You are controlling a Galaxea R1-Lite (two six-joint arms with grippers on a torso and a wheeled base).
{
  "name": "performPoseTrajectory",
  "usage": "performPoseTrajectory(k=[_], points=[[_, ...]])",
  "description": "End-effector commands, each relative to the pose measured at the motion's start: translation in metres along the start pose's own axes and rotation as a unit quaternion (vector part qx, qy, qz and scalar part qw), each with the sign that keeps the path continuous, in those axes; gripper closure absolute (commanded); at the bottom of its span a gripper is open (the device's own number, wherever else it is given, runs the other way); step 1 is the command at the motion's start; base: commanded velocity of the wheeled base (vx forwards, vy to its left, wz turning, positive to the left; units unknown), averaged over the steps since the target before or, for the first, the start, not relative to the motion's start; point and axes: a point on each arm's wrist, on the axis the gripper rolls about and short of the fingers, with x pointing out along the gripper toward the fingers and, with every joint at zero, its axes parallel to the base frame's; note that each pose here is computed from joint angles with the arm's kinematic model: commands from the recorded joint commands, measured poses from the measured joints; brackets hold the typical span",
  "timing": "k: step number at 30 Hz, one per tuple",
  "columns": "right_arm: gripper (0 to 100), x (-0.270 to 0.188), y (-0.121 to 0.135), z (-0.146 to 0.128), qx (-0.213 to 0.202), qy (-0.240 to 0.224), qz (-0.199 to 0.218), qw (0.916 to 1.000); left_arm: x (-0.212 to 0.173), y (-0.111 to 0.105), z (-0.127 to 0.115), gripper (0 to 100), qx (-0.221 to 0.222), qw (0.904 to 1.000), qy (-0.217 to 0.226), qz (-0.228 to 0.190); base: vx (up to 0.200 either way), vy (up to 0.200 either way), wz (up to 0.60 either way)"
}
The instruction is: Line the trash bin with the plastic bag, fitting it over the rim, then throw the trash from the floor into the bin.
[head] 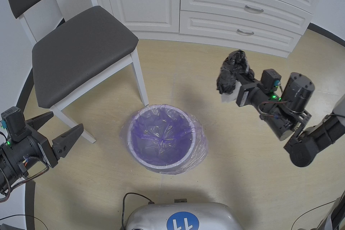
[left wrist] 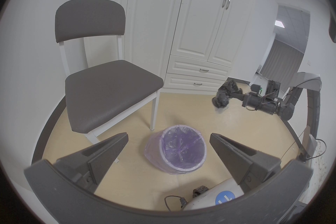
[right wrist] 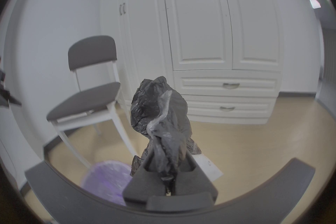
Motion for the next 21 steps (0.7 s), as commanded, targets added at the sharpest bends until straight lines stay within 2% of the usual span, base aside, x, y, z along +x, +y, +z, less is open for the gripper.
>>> performPoseTrajectory(k=[1, 3, 7, 12, 16, 21], points=[[100, 0.016, 0.053, -0.027, 0.070, 0.013, 0.064, 0.9954, 0.000, -0.001, 0.000, 0, 0.000, 1.0000, -0.001, -0.003, 0.000, 0.000, 0.00], [100, 0.011, 0.066, -0.029, 0.088, 0.021, 0.082, 0.9925, -0.001, -0.001, 0.000, 0, 0.000, 1.0000, -0.003, -0.003, 0.000, 0.000, 0.00], [100, 0.008, 0.076, -0.039, 0.089, 0.037, 0.095, 0.9908, -0.002, -0.002, 0.000, 0, 0.001, 1.0000, -0.003, -0.009, 0.000, 0.000, 0.00], [100, 0.000, 0.089, -0.028, 0.091, 0.035, 0.117, 0.9884, -0.005, -0.007, 0.002, 0, 0.002, 0.9994, -0.020, -0.028, 0.000, 0.000, 0.00], [100, 0.005, 0.101, -0.034, 0.075, 0.094, 0.138, 0.9830, -0.005, -0.009, -0.001, 0, 0.009, 0.9990, -0.028, -0.035, 0.000, 0.000, 0.00], [100, 0.010, 0.109, -0.037, 0.063, 0.135, 0.161, 0.9756, -0.006, -0.011, -0.002, 0, 0.026, 0.9984, -0.029, -0.042, 0.000, 0.000, 0.00]])
